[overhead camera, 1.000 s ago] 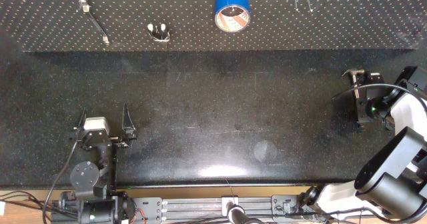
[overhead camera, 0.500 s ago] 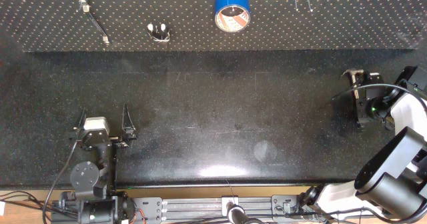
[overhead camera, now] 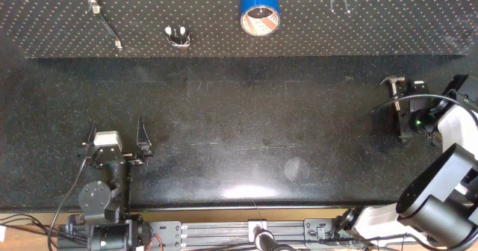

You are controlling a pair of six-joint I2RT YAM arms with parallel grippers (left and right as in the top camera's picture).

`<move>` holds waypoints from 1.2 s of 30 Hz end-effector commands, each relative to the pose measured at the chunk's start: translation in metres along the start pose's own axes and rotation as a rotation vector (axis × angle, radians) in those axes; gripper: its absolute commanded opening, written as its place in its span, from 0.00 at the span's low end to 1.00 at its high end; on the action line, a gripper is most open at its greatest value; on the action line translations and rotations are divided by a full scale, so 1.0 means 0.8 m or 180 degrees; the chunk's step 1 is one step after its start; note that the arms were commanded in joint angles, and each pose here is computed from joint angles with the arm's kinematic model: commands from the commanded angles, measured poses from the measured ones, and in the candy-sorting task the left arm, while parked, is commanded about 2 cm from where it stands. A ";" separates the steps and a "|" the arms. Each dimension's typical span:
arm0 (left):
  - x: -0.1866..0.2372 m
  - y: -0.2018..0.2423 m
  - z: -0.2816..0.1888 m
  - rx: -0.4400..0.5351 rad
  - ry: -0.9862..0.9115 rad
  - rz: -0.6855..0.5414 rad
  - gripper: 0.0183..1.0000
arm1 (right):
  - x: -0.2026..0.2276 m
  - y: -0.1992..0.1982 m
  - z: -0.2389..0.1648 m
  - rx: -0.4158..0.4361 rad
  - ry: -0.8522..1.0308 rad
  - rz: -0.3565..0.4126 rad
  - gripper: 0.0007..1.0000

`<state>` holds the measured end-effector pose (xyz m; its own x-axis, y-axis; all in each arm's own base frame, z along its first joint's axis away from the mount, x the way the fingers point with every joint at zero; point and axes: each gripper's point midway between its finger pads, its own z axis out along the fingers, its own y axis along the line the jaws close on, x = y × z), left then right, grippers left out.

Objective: Place Tools Onto Pegboard

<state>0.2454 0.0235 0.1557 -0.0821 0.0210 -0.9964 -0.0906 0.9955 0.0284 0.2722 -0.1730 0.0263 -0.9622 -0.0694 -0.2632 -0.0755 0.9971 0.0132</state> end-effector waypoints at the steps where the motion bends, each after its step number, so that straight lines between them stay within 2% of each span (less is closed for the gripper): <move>1: 0.001 -0.001 -0.001 0.0023 0.0001 -0.0007 1.00 | -0.021 0.015 -0.033 -0.0086 -0.0333 -0.0083 0.07; 9: 0.001 -0.001 -0.001 0.0023 0.0001 -0.0007 1.00 | -0.035 0.043 -0.081 -0.0211 -0.0686 -0.0149 0.07; 13: 0.001 -0.001 -0.001 0.0023 0.0001 -0.0007 1.00 | -0.037 0.077 -0.111 -0.0434 -0.0851 -0.0128 0.08; 17: 0.001 -0.001 -0.001 0.0023 0.0001 -0.0007 0.99 | -0.043 0.111 -0.125 -0.0626 -0.0936 -0.0283 0.07; 20: 0.001 -0.001 -0.001 0.0023 0.0001 -0.0007 1.00 | -0.054 0.151 -0.134 -0.0716 -0.0951 -0.0522 0.07; 22: 0.001 -0.001 -0.001 0.0023 0.0001 -0.0007 1.00 | -0.061 0.164 -0.139 -0.0741 -0.0986 -0.0517 0.07; 27: 0.001 -0.001 -0.001 0.0023 0.0001 -0.0007 1.00 | -0.076 0.184 -0.159 -0.0643 -0.1095 -0.0507 0.08; 36: 0.001 -0.001 -0.001 0.0023 0.0001 -0.0007 1.00 | -0.097 0.216 -0.189 -0.0491 -0.1302 -0.0796 0.07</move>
<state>0.2454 0.0235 0.1557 -0.0821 0.0213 -0.9964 -0.0906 0.9955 0.0288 0.2835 -0.0062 0.1687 -0.7733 -0.2527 -0.5816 -0.3622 0.9288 0.0780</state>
